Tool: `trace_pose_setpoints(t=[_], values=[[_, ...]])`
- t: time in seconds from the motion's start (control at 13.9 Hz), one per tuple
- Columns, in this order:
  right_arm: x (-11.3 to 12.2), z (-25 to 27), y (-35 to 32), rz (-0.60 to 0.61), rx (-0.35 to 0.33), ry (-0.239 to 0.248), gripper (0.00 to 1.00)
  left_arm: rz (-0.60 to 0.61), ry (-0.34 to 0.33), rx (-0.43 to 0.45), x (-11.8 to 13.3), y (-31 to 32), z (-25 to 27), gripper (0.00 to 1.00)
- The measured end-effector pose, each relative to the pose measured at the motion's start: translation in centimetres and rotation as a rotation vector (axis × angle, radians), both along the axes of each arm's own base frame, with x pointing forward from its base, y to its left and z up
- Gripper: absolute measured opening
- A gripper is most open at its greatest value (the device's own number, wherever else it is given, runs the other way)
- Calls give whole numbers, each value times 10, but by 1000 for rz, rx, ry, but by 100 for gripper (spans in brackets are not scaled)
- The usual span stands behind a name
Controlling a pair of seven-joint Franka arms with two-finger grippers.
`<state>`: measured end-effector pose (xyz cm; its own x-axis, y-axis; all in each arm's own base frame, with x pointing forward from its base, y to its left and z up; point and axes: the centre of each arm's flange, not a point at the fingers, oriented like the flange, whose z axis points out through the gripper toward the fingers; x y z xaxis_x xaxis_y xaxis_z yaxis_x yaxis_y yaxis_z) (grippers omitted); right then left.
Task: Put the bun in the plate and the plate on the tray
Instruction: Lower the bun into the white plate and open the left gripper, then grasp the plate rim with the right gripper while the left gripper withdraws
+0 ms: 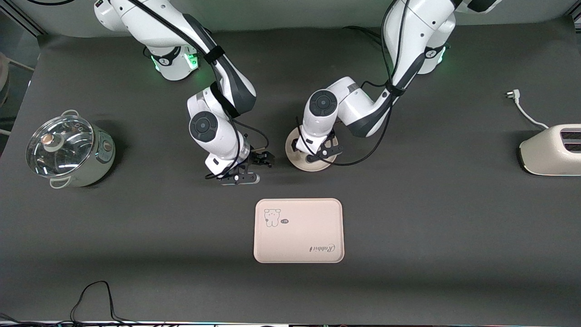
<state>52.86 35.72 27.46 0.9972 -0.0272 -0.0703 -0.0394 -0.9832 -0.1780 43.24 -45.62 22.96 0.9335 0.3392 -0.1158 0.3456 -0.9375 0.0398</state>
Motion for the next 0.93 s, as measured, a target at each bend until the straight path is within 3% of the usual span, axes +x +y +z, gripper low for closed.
trace_pose_setpoints(t=[0.29,0.43,0.72,0.93], values=[[0,-1,1,1,0,-1,100,0,6,12,1,2,1,100],[-2,-3,3,4,0,2,100,12,18,59,15,21,15,100],[-11,-13,21,-22,4,-12,100,0,6,119,94,129,87,100],[-33,-36,55,-41,9,-37,100,-7,-4,120,143,203,132,100]])
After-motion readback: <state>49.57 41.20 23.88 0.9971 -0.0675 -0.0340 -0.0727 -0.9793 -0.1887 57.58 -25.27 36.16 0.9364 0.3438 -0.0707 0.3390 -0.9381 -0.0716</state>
